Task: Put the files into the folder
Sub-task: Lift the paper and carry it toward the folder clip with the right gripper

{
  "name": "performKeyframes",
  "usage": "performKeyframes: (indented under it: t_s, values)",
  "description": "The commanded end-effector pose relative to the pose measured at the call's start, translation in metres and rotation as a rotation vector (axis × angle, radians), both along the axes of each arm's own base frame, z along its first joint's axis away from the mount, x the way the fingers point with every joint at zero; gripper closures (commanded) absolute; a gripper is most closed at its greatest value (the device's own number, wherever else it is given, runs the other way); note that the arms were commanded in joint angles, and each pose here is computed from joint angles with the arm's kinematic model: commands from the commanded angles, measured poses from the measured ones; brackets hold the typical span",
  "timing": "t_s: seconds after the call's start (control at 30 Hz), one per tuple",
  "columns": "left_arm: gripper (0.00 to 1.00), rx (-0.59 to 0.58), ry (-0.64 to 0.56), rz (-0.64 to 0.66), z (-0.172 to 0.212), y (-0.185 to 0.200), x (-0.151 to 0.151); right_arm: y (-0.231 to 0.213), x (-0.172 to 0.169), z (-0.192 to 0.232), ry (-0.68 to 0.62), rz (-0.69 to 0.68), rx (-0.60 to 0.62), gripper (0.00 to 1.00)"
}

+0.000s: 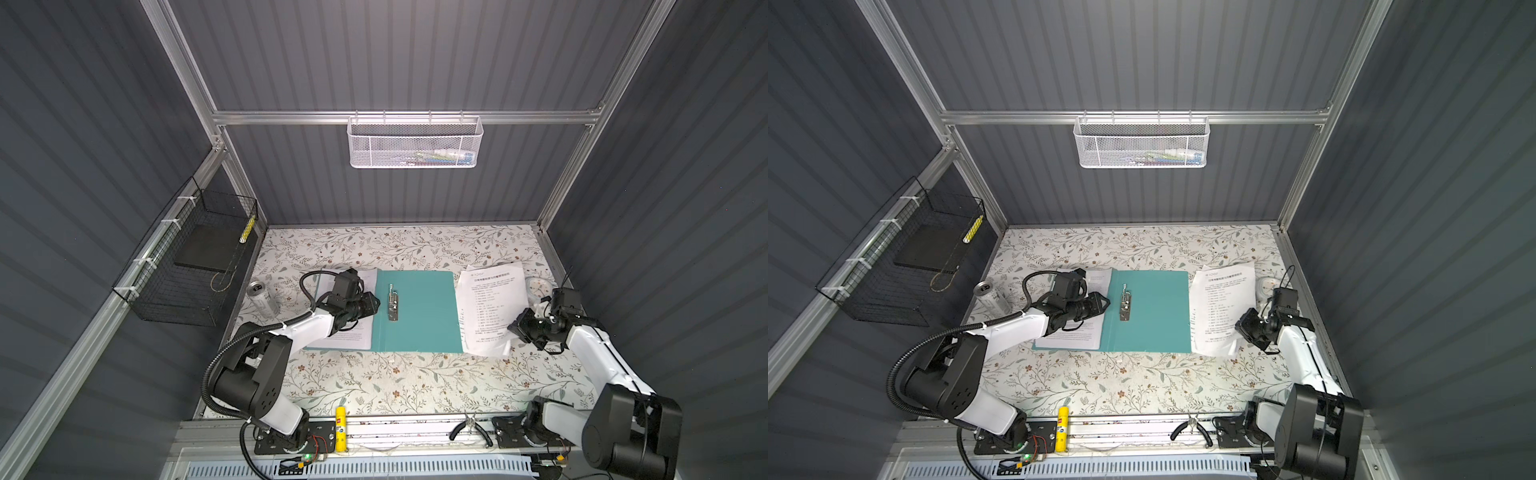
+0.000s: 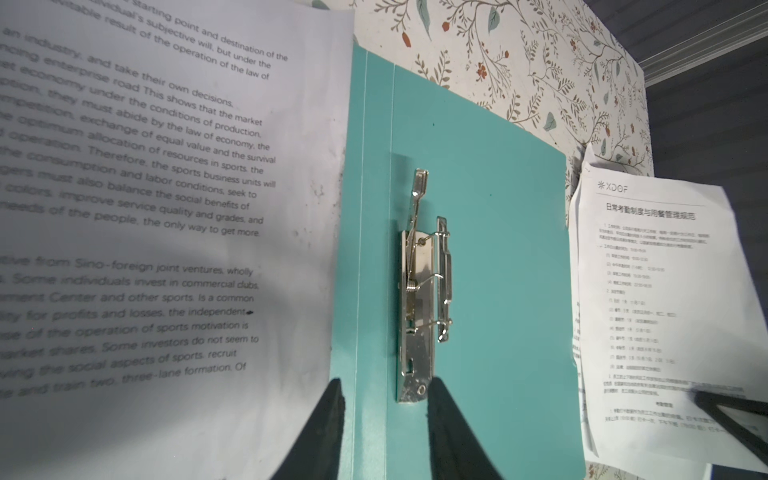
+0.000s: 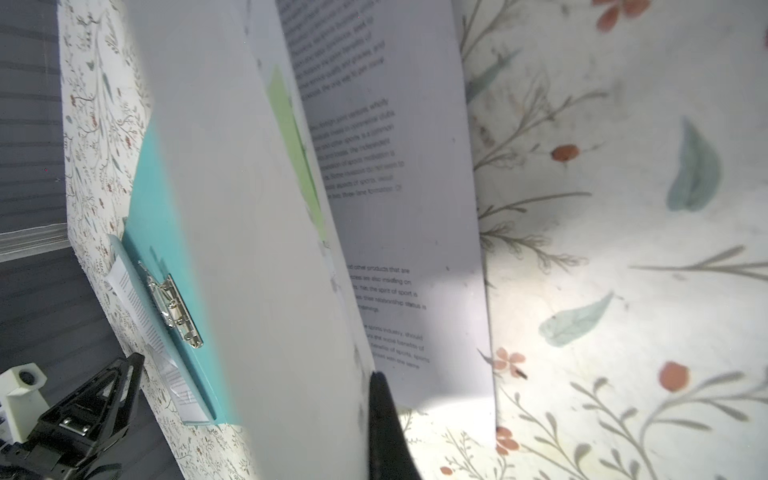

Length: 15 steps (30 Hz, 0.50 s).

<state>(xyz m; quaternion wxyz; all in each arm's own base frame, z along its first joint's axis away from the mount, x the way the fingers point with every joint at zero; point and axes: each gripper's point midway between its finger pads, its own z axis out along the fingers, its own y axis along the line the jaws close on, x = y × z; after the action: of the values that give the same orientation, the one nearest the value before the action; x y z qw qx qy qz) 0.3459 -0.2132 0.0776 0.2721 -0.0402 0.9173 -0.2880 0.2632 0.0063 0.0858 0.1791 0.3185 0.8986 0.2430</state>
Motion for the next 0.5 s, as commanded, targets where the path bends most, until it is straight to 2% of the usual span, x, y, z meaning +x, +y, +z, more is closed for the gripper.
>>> performKeyframes:
  t_s: [0.0,0.23,0.47]
  values:
    - [0.64,0.003,-0.019,-0.006,0.013,-0.004,0.004,-0.005,0.003,0.023,-0.019,0.005,-0.047,1.0]
    - [0.65,0.01,-0.048,-0.009,0.027,-0.004,0.01,-0.008,0.016,0.103,-0.179,0.03,-0.1,1.0]
    - [0.65,0.008,-0.057,-0.017,0.034,-0.006,0.012,0.013,0.032,0.172,-0.32,0.097,-0.064,1.0]
